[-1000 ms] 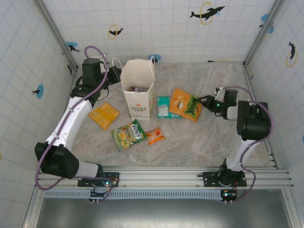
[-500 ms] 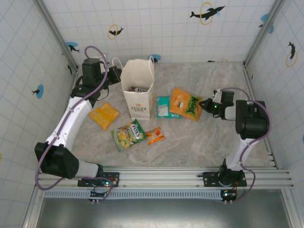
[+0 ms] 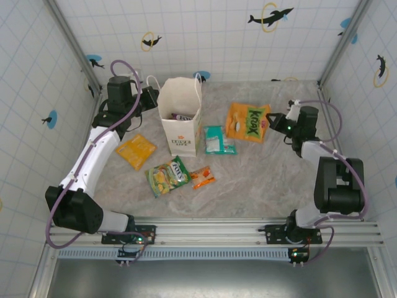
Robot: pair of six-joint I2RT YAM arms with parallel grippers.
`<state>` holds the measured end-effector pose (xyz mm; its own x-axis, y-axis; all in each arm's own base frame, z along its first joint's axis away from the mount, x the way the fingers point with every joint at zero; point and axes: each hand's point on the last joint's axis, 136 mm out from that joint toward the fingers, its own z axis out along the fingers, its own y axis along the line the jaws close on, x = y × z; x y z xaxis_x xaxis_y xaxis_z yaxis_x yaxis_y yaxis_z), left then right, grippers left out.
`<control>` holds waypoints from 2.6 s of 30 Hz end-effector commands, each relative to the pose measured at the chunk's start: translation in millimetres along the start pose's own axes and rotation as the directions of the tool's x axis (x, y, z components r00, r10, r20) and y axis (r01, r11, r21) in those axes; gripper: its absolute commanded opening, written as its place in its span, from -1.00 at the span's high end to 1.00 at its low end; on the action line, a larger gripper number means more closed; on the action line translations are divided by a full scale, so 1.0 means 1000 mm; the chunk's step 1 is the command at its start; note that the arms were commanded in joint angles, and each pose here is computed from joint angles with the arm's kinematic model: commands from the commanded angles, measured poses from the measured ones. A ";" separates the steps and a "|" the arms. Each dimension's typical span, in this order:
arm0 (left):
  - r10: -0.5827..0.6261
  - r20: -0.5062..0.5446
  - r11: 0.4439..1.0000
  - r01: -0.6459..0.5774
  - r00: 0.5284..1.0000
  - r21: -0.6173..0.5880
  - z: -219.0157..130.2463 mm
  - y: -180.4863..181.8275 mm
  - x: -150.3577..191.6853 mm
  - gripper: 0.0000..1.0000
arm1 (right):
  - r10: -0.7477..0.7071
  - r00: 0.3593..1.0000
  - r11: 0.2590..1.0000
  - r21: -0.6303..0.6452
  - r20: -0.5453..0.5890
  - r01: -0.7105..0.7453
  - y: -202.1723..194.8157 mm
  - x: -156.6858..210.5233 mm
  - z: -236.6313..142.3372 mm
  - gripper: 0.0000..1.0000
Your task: Place the snacks into the paper bag
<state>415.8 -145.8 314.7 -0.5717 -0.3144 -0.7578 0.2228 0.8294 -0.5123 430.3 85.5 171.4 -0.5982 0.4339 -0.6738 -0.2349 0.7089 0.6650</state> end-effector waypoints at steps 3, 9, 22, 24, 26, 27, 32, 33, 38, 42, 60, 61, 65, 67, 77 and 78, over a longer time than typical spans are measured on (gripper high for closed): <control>0.006 0.027 1.000 -0.007 1.000 0.025 -0.003 -0.006 -0.010 1.00 | -0.053 0.996 0.982 -0.175 0.077 0.066 0.079 -0.048 -0.016 1.00; 0.007 0.030 0.999 -0.008 1.000 0.033 -0.005 -0.008 -0.011 1.00 | -0.080 0.977 0.946 -0.293 0.199 0.137 0.148 -0.085 -0.039 1.00; 0.004 0.036 0.999 -0.006 0.999 0.045 -0.007 -0.010 -0.012 1.00 | -0.131 0.911 0.863 -0.407 0.390 0.299 0.276 -0.143 -0.065 1.00; 0.003 0.038 0.999 -0.005 0.999 0.046 -0.007 -0.010 -0.012 1.00 | -0.132 0.901 0.842 -0.433 0.413 0.322 0.297 -0.149 -0.068 1.00; 0.003 0.039 0.999 -0.005 0.999 0.048 -0.007 -0.011 -0.012 1.00 | -0.129 0.893 0.818 -0.463 0.431 0.341 0.320 -0.154 -0.070 1.00; 0.002 0.038 0.999 -0.004 0.999 0.048 -0.007 -0.010 -0.012 1.00 | -0.128 0.890 0.805 -0.478 0.438 0.351 0.330 -0.156 -0.072 1.00; 0.004 0.042 0.999 -0.006 0.999 0.052 -0.007 -0.012 -0.013 1.00 | -0.113 0.888 0.738 -0.561 0.446 0.376 0.382 -0.151 -0.072 1.00; 0.001 0.038 0.999 -0.003 0.999 0.049 -0.006 -0.010 -0.012 1.00 | -0.111 0.887 0.726 -0.573 0.448 0.380 0.390 -0.148 -0.073 1.00; 0.003 0.038 0.999 -0.005 0.999 0.052 -0.005 -0.010 -0.011 1.00 | -0.129 0.883 0.674 -0.613 0.452 0.412 0.430 -0.132 -0.068 1.00; 0.003 0.037 0.999 -0.005 0.999 0.054 -0.004 -0.011 -0.011 1.00 | -0.133 0.882 0.633 -0.646 0.452 0.426 0.454 -0.122 -0.063 1.00; 0.009 0.040 0.999 -0.011 0.999 0.049 -0.007 -0.010 -0.011 1.00 | -0.115 0.979 0.709 -0.677 0.167 0.199 0.440 -0.039 0.010 1.00; 0.010 0.042 0.999 -0.012 0.999 0.046 -0.007 -0.009 -0.011 1.00 | -0.090 0.983 0.737 -0.653 0.157 0.172 0.433 -0.039 0.017 1.00; 0.008 0.040 0.999 -0.010 0.999 0.043 -0.007 -0.008 -0.010 1.00 | -0.044 0.996 0.768 -0.635 0.074 0.081 0.421 -0.025 0.031 1.00; 0.009 0.040 0.999 -0.011 0.999 0.047 -0.006 -0.009 -0.009 1.00 | -0.015 0.999 0.778 -0.627 0.044 0.039 0.417 -0.021 0.035 1.00; 0.008 0.042 0.999 -0.010 0.999 0.046 -0.007 -0.009 -0.010 1.00 | 0.071 0.994 0.807 -0.581 -0.083 -0.106 0.406 0.005 0.052 1.00; 0.009 0.042 0.999 -0.011 0.999 0.047 -0.007 -0.009 -0.010 1.00 | 0.074 0.993 0.808 -0.579 -0.089 -0.112 0.406 0.008 0.052 1.00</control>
<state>415.8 -148.8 314.9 -0.5701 -0.3152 -0.7587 0.2396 0.8196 -0.5205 371.1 399.7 430.1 -0.6497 0.4302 -0.6268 -0.6024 0.2117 0.7696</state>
